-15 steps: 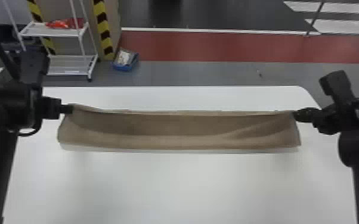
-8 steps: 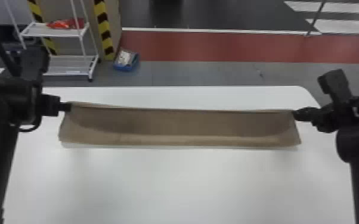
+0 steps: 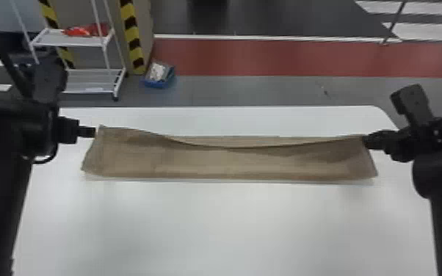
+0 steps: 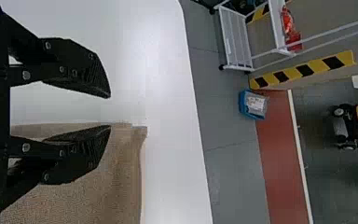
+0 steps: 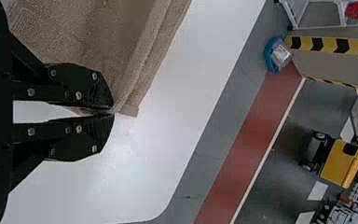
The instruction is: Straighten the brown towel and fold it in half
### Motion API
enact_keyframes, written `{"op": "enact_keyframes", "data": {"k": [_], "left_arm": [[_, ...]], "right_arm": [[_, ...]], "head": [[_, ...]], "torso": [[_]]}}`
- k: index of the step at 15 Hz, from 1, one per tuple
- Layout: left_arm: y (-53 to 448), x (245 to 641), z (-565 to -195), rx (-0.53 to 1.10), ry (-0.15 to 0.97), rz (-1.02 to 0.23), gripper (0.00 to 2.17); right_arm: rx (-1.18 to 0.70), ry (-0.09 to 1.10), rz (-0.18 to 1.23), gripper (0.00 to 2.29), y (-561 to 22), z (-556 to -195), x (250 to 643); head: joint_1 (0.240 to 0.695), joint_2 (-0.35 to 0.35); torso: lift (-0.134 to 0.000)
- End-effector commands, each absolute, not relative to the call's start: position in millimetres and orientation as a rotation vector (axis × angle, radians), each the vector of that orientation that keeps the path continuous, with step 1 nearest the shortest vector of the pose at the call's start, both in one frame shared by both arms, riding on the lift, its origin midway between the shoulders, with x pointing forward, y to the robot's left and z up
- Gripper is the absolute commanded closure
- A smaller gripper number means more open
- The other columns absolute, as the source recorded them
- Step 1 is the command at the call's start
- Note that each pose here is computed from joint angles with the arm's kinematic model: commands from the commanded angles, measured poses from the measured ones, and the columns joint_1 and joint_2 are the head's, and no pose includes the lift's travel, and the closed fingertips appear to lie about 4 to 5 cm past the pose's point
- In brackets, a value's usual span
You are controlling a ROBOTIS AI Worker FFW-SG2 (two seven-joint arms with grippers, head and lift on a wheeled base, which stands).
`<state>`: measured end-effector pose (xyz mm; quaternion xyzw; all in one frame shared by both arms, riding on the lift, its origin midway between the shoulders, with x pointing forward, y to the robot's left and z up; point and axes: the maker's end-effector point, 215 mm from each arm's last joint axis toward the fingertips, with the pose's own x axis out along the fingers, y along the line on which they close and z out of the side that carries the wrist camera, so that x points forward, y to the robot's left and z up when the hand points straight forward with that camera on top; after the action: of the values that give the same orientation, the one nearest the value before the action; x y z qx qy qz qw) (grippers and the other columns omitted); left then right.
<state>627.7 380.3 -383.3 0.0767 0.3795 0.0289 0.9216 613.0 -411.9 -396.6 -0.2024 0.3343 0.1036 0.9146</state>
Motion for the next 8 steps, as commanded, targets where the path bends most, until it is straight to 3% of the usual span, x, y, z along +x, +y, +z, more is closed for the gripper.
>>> {"op": "enact_keyframes", "data": {"k": [1,8], "left_arm": [[378.0,627.3,-386.6,0.162,0.77,0.054,0.02],[385.8,618.9,-395.7,0.163,0.779,0.066,0.08]], "right_arm": [[-0.423,0.689,0.197,0.02,-411.6,-400.1,611.6],[-0.432,0.673,0.169,0.02,-415.3,-397.5,607.2]], "head": [[0.695,-0.027],[0.695,-0.027]], "torso": [[-0.123],[-0.123]]}}
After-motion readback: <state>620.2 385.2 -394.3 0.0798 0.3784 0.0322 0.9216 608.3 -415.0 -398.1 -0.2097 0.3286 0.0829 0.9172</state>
